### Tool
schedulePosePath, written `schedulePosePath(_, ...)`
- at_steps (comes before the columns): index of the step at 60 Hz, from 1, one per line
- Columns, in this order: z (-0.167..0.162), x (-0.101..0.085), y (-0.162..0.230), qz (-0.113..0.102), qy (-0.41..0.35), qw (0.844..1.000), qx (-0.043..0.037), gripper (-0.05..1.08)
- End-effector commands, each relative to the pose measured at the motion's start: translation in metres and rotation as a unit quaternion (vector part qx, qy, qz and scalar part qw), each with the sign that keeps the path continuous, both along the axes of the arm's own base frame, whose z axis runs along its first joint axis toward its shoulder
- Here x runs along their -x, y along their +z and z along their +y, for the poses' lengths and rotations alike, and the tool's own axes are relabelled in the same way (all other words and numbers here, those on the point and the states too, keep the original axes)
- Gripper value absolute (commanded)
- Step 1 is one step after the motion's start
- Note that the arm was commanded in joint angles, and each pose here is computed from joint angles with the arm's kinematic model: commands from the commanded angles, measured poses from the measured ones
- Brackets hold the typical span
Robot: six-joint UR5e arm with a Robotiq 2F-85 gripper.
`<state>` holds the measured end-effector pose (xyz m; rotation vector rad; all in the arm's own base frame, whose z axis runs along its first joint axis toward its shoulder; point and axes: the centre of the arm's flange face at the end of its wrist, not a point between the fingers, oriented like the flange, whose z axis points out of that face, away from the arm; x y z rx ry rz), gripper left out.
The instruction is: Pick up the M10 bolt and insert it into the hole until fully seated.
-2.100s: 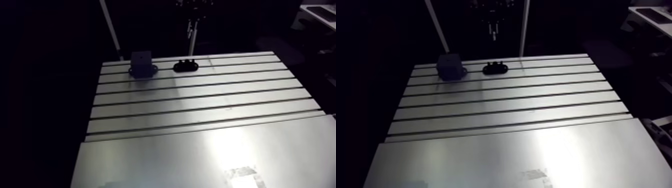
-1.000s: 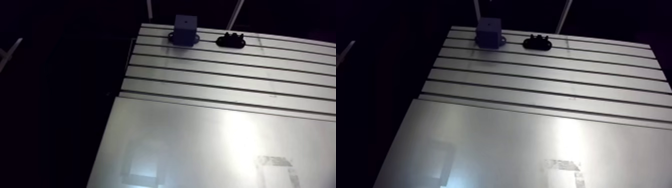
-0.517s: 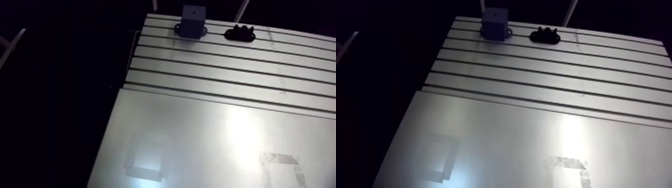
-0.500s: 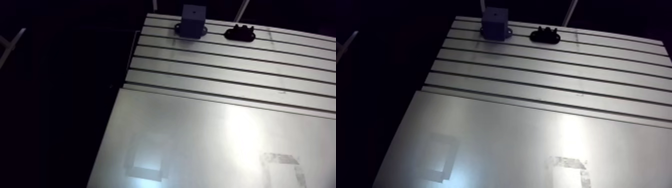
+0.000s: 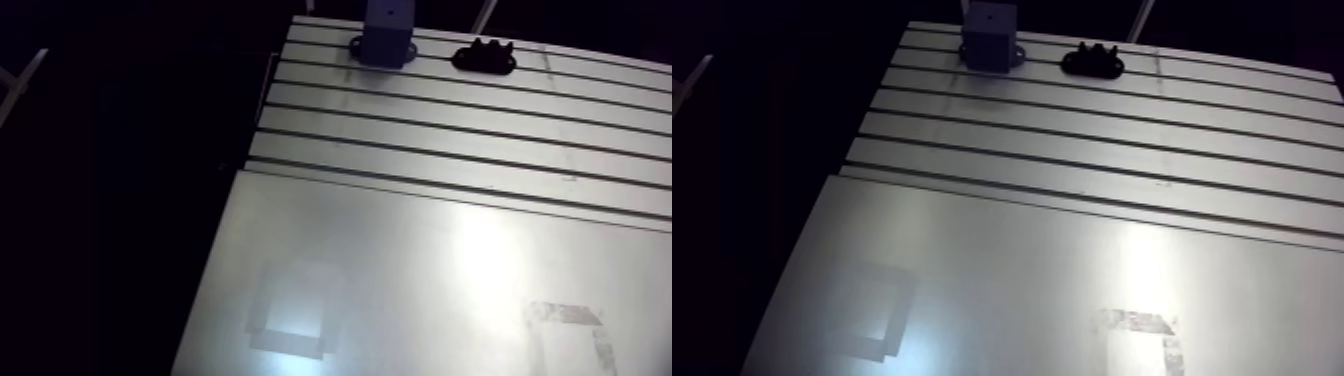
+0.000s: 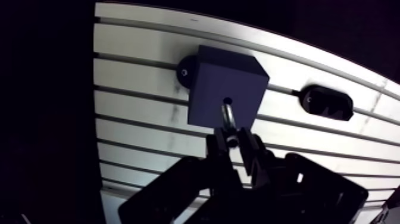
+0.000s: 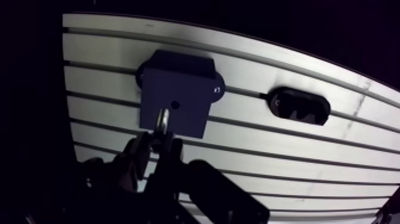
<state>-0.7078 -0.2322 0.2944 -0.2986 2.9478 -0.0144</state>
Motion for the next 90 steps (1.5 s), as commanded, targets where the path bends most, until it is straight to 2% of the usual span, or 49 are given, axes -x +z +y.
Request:
schedulePosePath(1, 0.001, -0.001, -0.004, -0.005, -0.001, 1.0, -0.0004, 1.07)
schedulePosePath(9, 0.001, -0.001, -0.005, -0.006, 0.0, 1.0, -0.0018, 1.07)
schedulePosePath(16, 0.003, -0.001, -0.005, -0.005, 0.001, 1.0, -0.0084, 1.07)
schedulePosePath(22, 0.004, 0.0, -0.006, -0.004, 0.001, 1.0, -0.0093, 1.07)
schedulePosePath(90, 0.003, 0.001, -0.023, -0.016, 0.002, 1.0, -0.0107, 1.06)
